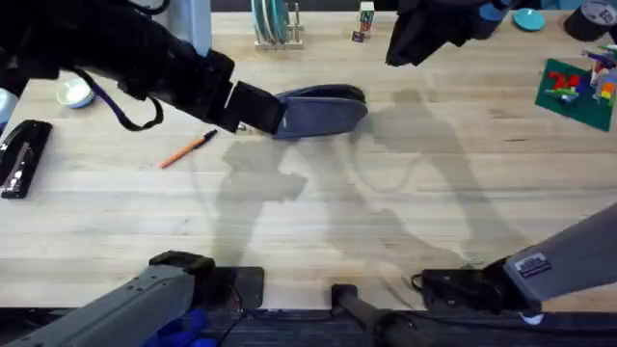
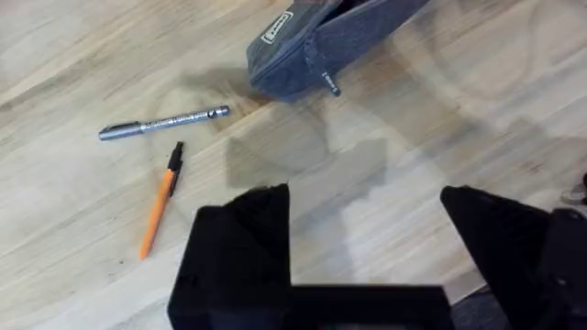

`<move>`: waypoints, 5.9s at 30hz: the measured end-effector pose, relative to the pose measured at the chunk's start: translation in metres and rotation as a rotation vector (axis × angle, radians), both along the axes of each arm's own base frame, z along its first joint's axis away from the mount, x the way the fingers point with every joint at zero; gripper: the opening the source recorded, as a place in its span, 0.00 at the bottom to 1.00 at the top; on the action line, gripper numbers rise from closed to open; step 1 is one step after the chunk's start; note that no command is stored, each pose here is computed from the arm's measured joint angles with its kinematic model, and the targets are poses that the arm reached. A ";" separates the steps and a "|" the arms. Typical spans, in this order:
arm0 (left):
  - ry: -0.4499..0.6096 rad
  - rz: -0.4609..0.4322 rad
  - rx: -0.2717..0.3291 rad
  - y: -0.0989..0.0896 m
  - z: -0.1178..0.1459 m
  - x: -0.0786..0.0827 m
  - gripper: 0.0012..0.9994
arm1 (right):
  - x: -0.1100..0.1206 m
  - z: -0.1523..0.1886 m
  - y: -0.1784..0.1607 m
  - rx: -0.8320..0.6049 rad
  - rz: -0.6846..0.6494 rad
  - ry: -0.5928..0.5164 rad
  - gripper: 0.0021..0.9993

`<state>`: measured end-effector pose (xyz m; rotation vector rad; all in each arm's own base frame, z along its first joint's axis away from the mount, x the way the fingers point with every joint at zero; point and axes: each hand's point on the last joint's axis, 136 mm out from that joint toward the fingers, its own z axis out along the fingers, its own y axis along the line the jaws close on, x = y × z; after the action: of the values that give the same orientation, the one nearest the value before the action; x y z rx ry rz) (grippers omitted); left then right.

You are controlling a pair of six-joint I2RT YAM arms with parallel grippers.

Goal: Unzip the bag, pick up the pens from the table one at a time and place them inside, then zip the bag closed.

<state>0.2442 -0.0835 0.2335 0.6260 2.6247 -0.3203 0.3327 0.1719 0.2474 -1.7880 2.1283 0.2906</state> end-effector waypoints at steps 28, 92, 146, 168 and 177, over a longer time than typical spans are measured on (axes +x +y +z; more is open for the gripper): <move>-0.001 -0.004 0.001 0.000 0.000 0.000 1.00 | 0.026 -0.078 0.014 0.029 0.064 0.200 0.03; -0.005 -0.004 0.001 0.000 0.000 0.001 1.00 | 0.047 -0.143 0.054 0.185 0.099 0.322 1.00; -0.062 0.013 0.027 0.004 0.004 0.014 1.00 | 0.036 0.016 -0.008 0.323 -0.289 0.134 1.00; -0.063 0.014 0.029 0.005 0.004 0.014 1.00 | 0.011 0.011 -0.019 0.296 -0.410 0.203 1.00; -0.062 0.013 0.029 0.005 0.004 0.014 1.00 | -0.017 0.002 -0.046 0.308 -0.501 0.182 1.00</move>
<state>0.2580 -0.0789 0.2376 0.6176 2.5777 -0.2553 0.3152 0.1256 0.2492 -1.0528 2.4087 0.6236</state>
